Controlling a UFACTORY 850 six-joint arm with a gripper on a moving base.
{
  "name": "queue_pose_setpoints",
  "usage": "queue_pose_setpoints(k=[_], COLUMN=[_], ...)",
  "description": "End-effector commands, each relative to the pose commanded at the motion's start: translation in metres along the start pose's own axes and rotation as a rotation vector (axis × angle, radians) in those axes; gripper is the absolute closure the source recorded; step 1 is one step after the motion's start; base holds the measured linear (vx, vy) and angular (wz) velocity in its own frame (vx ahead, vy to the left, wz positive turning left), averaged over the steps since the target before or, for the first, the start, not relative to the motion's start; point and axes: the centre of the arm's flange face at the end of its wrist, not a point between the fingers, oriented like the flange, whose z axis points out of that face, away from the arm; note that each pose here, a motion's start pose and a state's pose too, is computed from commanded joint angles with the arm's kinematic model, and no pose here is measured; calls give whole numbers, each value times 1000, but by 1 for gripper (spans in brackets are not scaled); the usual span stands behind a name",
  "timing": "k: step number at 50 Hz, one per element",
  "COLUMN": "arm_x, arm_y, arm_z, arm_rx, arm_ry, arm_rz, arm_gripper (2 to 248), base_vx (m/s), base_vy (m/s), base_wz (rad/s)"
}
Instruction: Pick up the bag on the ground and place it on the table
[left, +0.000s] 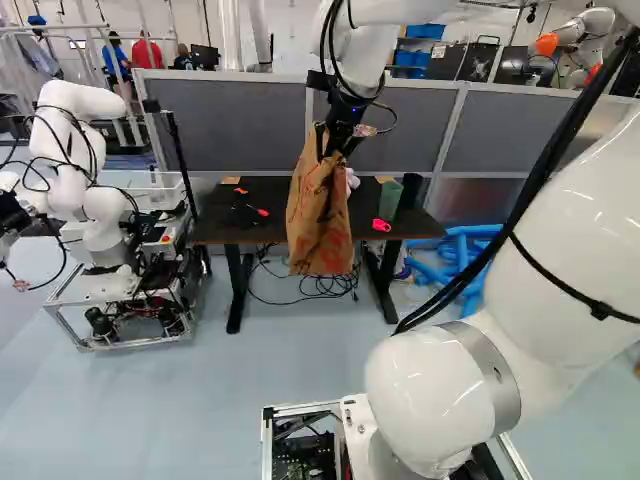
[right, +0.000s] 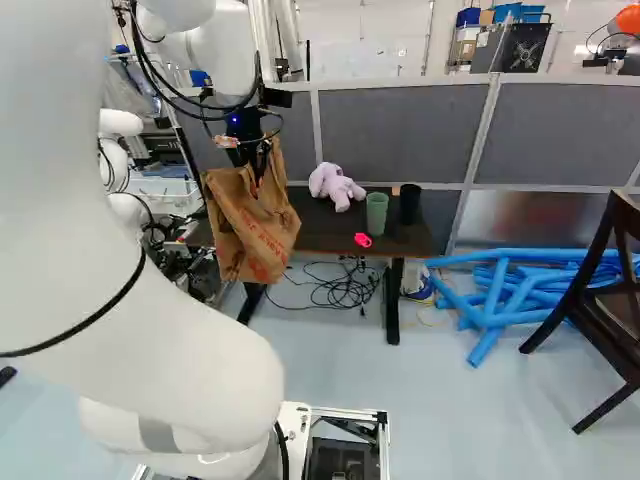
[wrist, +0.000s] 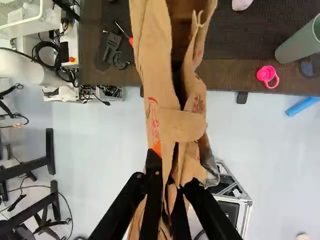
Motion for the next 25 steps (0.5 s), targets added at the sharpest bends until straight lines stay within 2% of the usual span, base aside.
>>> queue_pose_setpoints(k=[25], arm_x=[0], arm_y=[0], arm_z=[0], arm_rx=[0], arm_ry=[0], arm_rz=[0], arm_gripper=[229], base_vx=[95], base_vy=[-42], base_wz=[-4])
